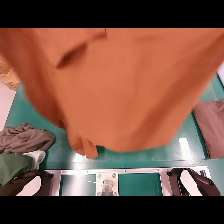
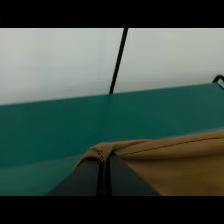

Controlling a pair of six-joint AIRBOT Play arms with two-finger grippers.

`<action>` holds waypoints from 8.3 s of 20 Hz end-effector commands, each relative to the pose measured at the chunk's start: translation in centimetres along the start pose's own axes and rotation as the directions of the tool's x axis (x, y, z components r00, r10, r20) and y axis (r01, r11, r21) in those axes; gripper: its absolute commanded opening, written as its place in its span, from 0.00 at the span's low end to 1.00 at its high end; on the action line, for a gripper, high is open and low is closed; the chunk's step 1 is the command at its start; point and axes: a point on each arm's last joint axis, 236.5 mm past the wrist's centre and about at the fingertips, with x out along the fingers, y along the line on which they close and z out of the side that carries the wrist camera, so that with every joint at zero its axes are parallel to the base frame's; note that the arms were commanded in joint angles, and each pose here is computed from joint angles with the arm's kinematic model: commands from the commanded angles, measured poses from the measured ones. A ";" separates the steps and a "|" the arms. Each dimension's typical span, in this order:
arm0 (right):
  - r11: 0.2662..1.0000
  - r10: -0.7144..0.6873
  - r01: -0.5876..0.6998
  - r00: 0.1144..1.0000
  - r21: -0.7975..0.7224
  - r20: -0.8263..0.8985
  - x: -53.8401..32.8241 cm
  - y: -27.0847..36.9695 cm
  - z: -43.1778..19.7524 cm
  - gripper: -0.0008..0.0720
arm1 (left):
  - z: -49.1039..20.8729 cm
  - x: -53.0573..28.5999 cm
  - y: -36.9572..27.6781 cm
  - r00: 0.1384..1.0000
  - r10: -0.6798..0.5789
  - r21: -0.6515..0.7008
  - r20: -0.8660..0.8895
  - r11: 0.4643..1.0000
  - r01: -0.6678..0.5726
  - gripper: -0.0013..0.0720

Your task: Fold the shirts.

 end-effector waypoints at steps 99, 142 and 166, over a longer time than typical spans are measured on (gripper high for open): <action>0.801 -0.293 0.583 0.582 0.138 -0.759 -8.6 -22.1 -35.6 0.03 | -43.7 -5.3 -2.1 0.397 -0.334 -0.453 -0.855 0.854 -0.255 0.05; 0.981 0.050 0.164 0.300 0.103 -0.953 12.1 -27.4 -34.7 0.68 | -32.7 19.6 3.3 0.676 -0.348 -0.495 -0.649 0.868 -0.028 0.05; 0.968 0.020 -0.239 0.382 -0.078 -0.924 3.3 -4.1 -16.6 0.04 | -48.8 27.1 -29.4 0.565 -0.489 -0.356 -0.664 0.872 0.336 0.05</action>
